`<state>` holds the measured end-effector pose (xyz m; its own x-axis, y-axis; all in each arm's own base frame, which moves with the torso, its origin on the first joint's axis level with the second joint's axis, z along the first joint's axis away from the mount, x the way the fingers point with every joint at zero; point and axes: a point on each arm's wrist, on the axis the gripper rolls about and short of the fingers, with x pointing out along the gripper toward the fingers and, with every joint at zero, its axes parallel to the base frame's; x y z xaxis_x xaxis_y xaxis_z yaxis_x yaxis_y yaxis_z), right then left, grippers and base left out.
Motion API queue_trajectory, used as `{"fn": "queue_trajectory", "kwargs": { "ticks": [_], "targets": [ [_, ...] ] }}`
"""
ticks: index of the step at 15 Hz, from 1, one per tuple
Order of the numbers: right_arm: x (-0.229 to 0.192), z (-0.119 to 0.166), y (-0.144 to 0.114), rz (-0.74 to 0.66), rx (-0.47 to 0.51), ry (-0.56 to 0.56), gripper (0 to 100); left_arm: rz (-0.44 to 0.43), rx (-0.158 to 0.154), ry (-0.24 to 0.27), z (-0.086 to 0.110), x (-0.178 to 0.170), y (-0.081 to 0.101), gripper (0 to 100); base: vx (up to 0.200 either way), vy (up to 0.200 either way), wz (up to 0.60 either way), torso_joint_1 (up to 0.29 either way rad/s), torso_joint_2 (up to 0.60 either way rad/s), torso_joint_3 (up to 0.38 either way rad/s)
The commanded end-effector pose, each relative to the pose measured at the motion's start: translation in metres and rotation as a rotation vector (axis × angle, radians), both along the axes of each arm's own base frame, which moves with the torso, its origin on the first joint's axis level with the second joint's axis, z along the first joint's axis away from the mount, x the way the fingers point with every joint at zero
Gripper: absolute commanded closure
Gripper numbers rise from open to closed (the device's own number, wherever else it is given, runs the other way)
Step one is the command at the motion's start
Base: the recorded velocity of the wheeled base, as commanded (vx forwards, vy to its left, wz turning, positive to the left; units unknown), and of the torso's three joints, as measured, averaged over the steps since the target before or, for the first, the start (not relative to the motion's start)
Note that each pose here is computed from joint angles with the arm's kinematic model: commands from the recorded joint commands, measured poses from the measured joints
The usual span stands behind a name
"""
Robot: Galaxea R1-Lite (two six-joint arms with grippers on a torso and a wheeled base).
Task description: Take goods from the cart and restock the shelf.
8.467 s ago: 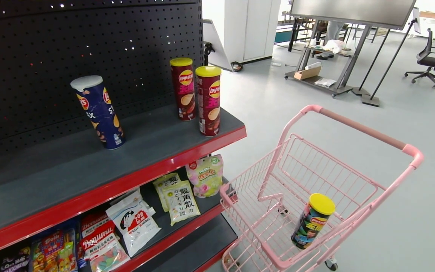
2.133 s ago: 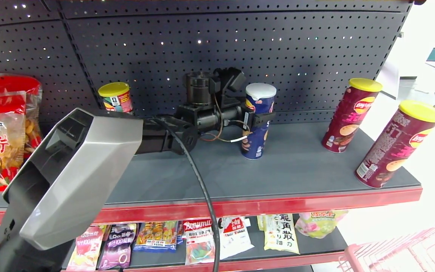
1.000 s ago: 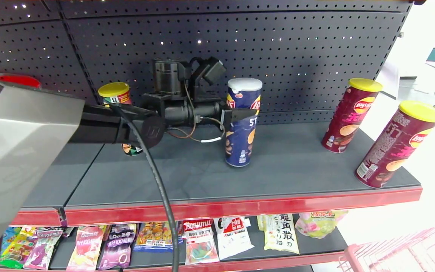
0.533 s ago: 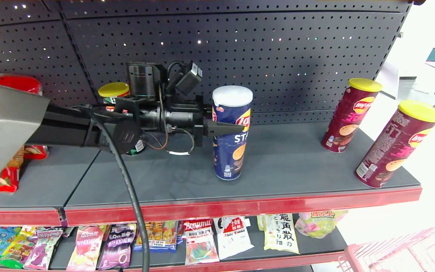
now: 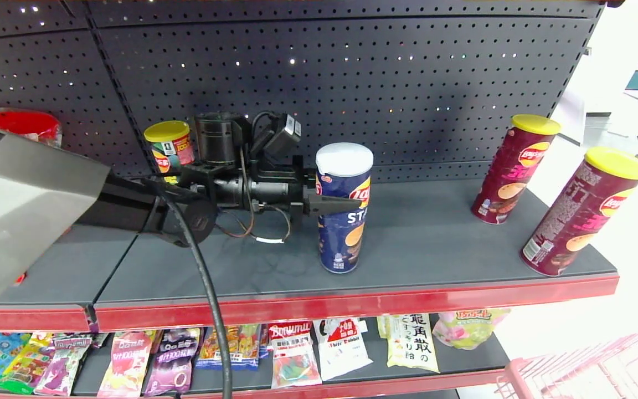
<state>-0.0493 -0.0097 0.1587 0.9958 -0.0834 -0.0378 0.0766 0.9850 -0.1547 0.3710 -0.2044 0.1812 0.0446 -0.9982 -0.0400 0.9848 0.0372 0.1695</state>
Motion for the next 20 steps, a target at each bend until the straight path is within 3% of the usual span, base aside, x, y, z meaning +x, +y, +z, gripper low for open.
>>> {"fn": "queue_trajectory", "kwargs": {
  "ticks": [1, 5, 14, 20],
  "targets": [
    [0.000, 0.000, 0.000, 0.001, -0.001, -0.002, 100, 0.007, 0.009, 0.035, -0.015, 0.007, -0.005, 100, 0.000, 0.000, 0.00, 0.000, 0.00, 0.000],
    [0.000, 0.000, 0.000, 0.001, -0.001, 0.000, 100, -0.018, -0.014, 0.070, -0.012, -0.001, -0.017, 100, 0.000, 0.000, 0.00, 0.000, 0.00, 0.000],
    [-0.001, 0.001, 0.000, -0.001, 0.000, -0.006, 100, 0.033, 0.005, 0.095, -0.024, -0.003, -0.009, 100, 0.000, 0.000, 0.00, 0.000, 0.00, 0.000],
    [-0.001, 0.001, 0.000, -0.001, 0.000, -0.005, 100, 0.049, 0.002, 0.090, -0.017, -0.006, 0.001, 100, 0.000, 0.000, 0.00, 0.000, 0.00, 0.000]
  ]
}}
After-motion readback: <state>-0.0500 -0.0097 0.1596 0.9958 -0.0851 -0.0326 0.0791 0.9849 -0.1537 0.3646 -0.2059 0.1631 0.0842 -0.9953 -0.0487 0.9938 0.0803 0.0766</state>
